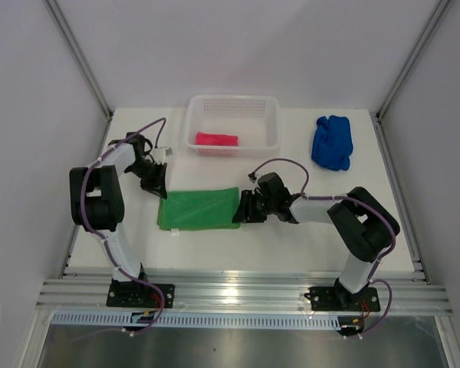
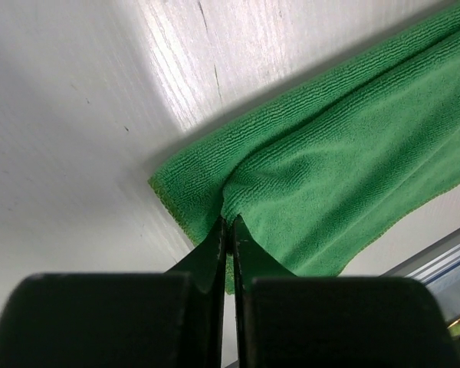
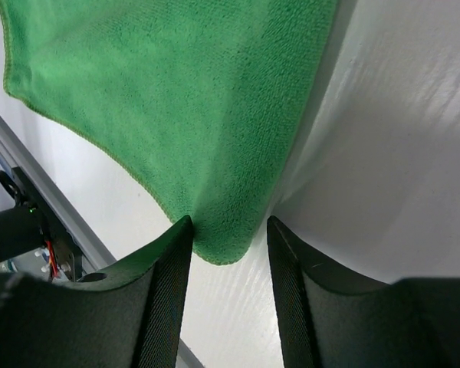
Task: Roll the towels
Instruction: Fold the towel
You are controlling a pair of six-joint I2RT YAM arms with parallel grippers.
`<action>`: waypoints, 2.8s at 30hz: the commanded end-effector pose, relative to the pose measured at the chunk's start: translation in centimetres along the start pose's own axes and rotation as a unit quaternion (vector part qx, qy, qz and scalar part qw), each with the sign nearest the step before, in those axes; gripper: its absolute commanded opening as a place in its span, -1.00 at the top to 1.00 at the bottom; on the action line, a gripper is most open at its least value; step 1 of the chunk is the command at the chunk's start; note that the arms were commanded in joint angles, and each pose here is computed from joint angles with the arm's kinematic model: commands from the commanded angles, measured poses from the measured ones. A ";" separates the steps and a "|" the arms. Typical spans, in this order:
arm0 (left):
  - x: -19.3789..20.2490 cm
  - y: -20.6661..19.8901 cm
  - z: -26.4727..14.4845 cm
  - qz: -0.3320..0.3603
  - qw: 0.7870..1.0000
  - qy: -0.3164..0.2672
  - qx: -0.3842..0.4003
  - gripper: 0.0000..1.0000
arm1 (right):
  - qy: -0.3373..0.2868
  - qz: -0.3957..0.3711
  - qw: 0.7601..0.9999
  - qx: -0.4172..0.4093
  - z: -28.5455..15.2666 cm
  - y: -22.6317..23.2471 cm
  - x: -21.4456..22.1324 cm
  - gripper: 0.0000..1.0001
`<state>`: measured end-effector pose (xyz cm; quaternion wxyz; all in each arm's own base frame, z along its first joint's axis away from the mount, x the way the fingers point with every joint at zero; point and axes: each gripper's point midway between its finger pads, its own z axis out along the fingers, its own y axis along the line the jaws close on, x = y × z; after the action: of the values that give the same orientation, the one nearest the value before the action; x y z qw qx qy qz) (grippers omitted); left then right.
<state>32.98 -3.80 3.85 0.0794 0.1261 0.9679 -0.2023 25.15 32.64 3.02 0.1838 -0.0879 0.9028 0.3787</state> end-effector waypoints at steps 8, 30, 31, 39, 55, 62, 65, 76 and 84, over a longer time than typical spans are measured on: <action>-2.3 0.7 -0.6 0.019 0.999 -0.030 -0.015 0.99 | 0.022 0.032 0.999 0.007 -0.1 -1.7 2.0 0.89; -2.8 0.5 -3.5 0.041 0.997 -0.049 -0.053 0.06 | -0.046 0.015 0.999 0.021 -1.8 -1.5 -5.3 0.11; -2.9 0.3 -4.0 0.044 0.996 -0.055 -0.054 0.06 | -0.050 0.018 0.998 0.027 -1.7 -1.9 -5.9 0.12; 2.4 -3.1 -3.7 0.084 0.996 -0.013 -0.038 0.10 | -0.055 0.026 0.998 0.019 1.3 -2.9 -8.9 0.11; 8.3 -0.3 0.9 0.095 0.985 0.105 -0.097 0.17 | -0.059 0.087 0.994 0.020 2.8 -4.7 -7.8 0.89; 4.8 -2.6 -0.3 0.122 0.990 0.047 -0.049 0.07 | -0.047 0.080 0.995 0.046 -0.1 -4.0 -3.6 0.75; 3.3 -4.2 -2.1 0.123 0.992 0.020 -0.016 -0.02 | -0.023 0.065 0.996 0.064 -1.2 -2.5 -0.4 0.34; 4.5 -0.4 -6.1 0.029 0.999 -0.017 -0.039 -0.09 | -0.094 -0.184 0.964 0.170 -10.8 0.2 -6.7 -0.05; 6.7 0.3 -5.7 -0.023 0.999 -0.020 -0.038 -0.08 | -0.030 -0.459 0.888 0.000 0.3 10.7 -12.7 -0.06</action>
<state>26.47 0.16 6.48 0.0760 0.1100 0.9757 -0.1734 34.37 36.11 16.19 0.3791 -0.3436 0.8242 0.2427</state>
